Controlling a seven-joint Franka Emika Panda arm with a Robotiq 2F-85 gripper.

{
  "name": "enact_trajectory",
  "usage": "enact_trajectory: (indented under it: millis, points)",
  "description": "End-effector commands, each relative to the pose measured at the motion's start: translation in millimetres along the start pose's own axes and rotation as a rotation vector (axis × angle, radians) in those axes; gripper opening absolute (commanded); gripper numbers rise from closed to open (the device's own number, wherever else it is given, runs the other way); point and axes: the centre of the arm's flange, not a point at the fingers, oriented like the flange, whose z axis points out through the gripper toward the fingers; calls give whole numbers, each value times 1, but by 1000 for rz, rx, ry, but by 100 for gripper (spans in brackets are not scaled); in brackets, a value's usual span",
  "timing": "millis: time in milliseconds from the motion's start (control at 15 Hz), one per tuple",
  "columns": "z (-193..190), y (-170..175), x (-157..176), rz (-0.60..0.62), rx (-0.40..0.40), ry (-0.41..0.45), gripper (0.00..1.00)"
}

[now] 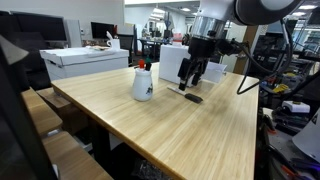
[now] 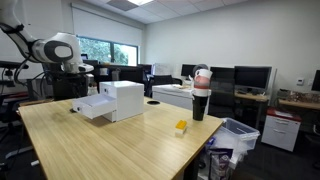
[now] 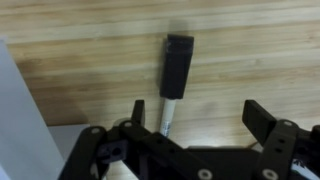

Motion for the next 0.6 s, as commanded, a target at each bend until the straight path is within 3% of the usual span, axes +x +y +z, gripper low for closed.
enact_trajectory:
  millis: [0, 533]
  points:
    - [3, 0, -2, 7, 1, -7, 100]
    - [31, -11, -29, 98, -26, 62, 100]
